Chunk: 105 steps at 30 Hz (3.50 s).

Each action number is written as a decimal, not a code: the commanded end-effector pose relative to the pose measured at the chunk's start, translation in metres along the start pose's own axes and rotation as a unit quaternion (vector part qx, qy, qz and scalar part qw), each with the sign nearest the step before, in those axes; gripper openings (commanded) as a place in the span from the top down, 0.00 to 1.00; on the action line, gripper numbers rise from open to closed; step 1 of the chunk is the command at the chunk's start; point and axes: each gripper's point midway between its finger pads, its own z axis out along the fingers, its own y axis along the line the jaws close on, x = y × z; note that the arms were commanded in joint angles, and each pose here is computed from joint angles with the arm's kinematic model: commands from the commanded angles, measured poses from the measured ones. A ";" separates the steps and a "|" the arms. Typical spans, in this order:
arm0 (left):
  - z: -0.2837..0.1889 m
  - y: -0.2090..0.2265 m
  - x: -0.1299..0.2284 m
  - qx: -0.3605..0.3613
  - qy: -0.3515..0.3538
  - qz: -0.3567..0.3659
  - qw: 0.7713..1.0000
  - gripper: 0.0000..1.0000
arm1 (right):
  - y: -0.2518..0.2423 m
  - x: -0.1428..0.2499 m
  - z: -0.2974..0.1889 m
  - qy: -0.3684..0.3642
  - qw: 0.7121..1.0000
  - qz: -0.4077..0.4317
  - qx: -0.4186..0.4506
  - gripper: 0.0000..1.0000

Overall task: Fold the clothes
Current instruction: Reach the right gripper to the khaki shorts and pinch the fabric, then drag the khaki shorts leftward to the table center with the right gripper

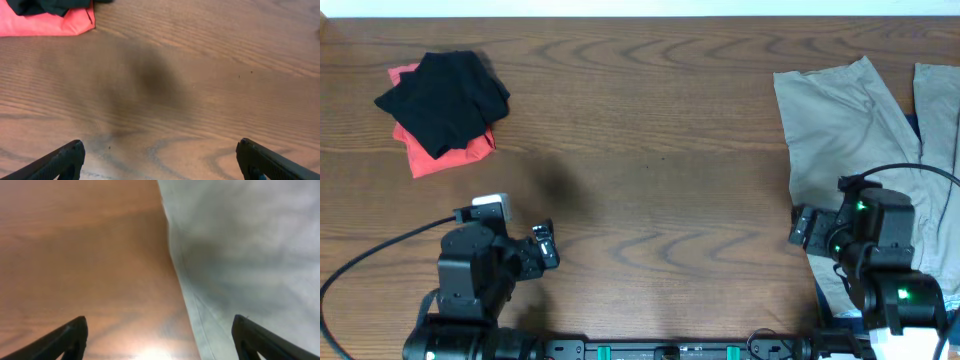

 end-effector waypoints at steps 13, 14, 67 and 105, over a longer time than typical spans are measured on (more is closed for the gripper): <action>0.000 -0.002 0.002 0.001 0.018 -0.002 1.000 0.02 | -0.061 0.072 0.054 0.207 0.945 0.112 0.225 0.01; 0.000 -0.002 0.002 0.001 0.018 -0.002 1.000 0.02 | -0.062 0.076 0.057 0.219 0.942 0.110 0.230 0.01; 0.000 -0.003 -0.003 0.004 0.008 -0.002 1.000 0.02 | -0.059 0.087 0.080 0.270 0.928 0.106 0.232 0.86; 0.001 -0.004 -0.005 0.005 0.004 -0.002 1.000 0.02 | 0.156 -0.028 0.016 0.164 0.894 -0.112 -0.401 0.99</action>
